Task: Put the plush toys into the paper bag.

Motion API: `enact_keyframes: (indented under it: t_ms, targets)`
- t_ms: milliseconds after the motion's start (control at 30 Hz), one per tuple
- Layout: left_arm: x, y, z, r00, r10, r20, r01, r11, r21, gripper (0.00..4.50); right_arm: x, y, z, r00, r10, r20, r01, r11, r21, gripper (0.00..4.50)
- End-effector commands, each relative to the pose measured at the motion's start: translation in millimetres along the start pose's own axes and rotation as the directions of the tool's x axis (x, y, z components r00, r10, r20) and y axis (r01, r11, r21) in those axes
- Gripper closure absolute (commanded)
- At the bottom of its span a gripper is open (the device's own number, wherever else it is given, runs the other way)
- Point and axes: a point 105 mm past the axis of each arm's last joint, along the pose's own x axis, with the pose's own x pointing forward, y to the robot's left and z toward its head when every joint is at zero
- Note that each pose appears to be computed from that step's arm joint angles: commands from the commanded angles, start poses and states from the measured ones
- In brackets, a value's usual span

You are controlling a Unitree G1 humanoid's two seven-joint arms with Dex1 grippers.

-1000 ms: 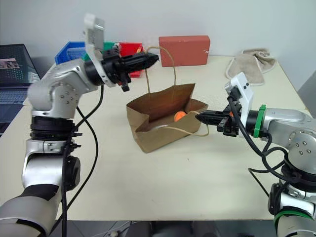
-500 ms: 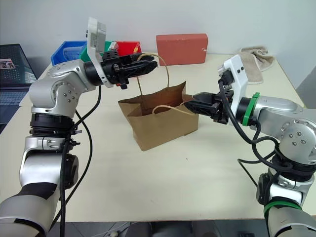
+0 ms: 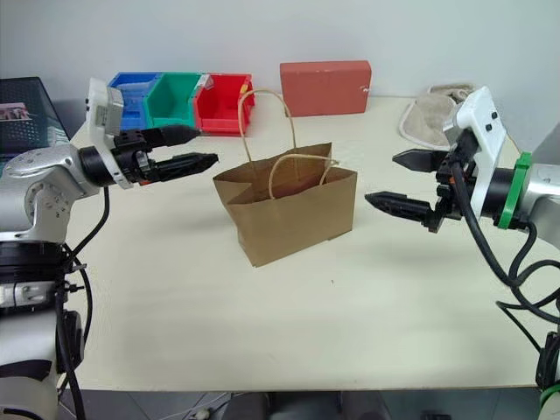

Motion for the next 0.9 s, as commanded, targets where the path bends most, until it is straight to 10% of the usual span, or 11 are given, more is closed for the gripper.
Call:
enact_keyframes:
  t_ms: [33, 900]
  targets:
    - [1.2, -18.1, 0.1, 0.996, -0.092, -0.008, 0.092, 0.996, 0.016, 0.09, 1.1, 12.4, 4.3, 0.998, 0.056, 0.024, -0.054, 0.996, -0.075, 0.00]
    - [30.9, -48.8, -34.9, 0.976, -0.208, -0.058, 0.210, 0.977, 0.029, 0.09, 15.0, 53.8, -4.1, 0.970, 0.243, 0.013, -0.242, 0.967, -0.078, 0.00]
